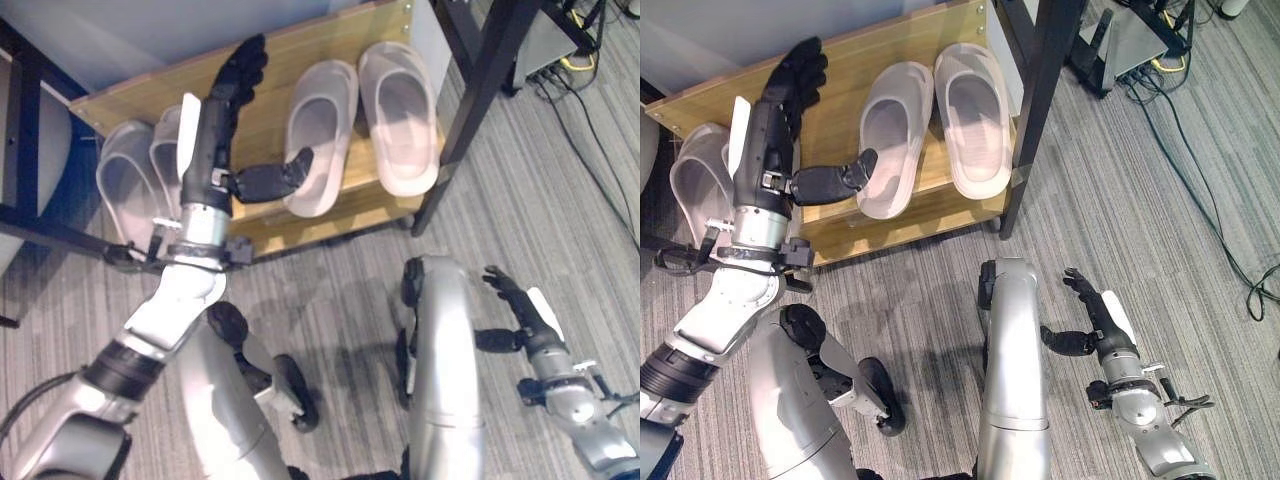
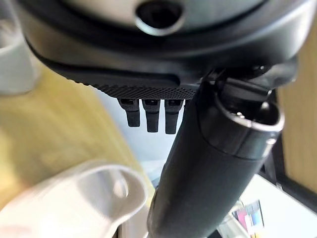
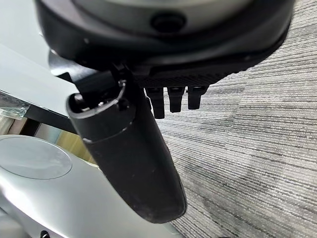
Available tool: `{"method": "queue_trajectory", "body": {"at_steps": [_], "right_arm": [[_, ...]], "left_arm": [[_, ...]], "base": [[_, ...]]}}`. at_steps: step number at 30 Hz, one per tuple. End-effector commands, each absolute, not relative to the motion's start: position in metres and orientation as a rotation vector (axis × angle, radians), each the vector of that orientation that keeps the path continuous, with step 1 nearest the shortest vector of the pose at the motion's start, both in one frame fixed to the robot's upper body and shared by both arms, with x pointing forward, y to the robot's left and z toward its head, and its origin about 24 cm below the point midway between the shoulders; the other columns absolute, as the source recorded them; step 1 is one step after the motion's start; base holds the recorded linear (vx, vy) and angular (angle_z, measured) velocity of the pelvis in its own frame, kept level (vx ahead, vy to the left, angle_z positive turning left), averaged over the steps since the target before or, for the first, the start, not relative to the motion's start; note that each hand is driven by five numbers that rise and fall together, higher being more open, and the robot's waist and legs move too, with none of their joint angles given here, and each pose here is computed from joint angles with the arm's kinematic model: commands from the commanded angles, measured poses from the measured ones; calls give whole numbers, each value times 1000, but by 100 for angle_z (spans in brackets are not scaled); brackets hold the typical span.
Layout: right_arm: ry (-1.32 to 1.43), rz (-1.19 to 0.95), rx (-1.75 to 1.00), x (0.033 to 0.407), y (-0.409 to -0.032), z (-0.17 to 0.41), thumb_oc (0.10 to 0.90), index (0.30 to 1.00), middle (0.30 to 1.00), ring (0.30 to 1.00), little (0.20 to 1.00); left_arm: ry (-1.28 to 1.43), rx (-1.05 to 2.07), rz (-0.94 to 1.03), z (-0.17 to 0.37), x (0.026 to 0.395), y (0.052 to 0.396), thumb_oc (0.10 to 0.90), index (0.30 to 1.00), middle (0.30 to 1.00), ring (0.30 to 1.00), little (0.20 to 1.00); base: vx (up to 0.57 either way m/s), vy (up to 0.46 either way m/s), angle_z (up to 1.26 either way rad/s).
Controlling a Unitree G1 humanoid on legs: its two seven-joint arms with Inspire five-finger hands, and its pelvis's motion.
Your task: Arrange the slippers neatly on the shoe rack.
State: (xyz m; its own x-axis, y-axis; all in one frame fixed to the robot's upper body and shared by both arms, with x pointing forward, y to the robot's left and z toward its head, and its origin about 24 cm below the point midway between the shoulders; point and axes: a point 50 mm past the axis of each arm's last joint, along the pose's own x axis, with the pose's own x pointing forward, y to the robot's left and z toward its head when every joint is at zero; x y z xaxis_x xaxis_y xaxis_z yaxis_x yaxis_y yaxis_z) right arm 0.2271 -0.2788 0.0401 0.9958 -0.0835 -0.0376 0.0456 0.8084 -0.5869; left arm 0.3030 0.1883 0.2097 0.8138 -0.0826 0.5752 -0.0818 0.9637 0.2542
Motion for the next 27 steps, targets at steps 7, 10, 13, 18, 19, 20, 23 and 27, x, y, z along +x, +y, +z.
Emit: {"method": "queue_trajectory", "body": {"at_steps": [7, 10, 13, 18, 19, 20, 23, 27], "right_arm": [[-185, -135, -705, 241, -286, 100, 800, 900, 900, 900, 900], [-179, -134, -709, 239, -287, 100, 800, 900, 900, 900, 900], [-175, -138, -711, 237, -288, 100, 800, 900, 900, 900, 900], [-165, -148, -697, 234, -290, 97, 800, 900, 900, 900, 900], [-166, -142, -700, 234, -290, 97, 800, 900, 900, 900, 900], [-166, -142, -700, 234, -290, 97, 800, 900, 900, 900, 900], [-162, -136, -702, 234, -288, 96, 800, 900, 900, 900, 900], [-155, -129, -705, 233, -287, 94, 800, 900, 900, 900, 900]], "left_arm": [[-735, 88, -142, 245, 287, 186, 800, 900, 900, 900, 900], [-701, 95, -156, 238, 286, 187, 800, 900, 900, 900, 900], [-664, 87, -189, 230, 284, 187, 800, 900, 900, 900, 900], [-609, 120, -234, 219, 277, 188, 800, 900, 900, 900, 900], [-593, 125, -247, 216, 276, 188, 800, 900, 900, 900, 900], [-593, 124, -246, 216, 276, 188, 800, 900, 900, 900, 900], [-574, 116, -253, 211, 274, 188, 800, 900, 900, 900, 900], [-566, 85, -289, 209, 271, 183, 800, 900, 900, 900, 900]], "base": [[-4, 1, 1], [0, 0, 0], [0, 0, 0], [0, 0, 0], [0, 0, 0], [0, 0, 0], [0, 0, 0], [0, 0, 0]]}}
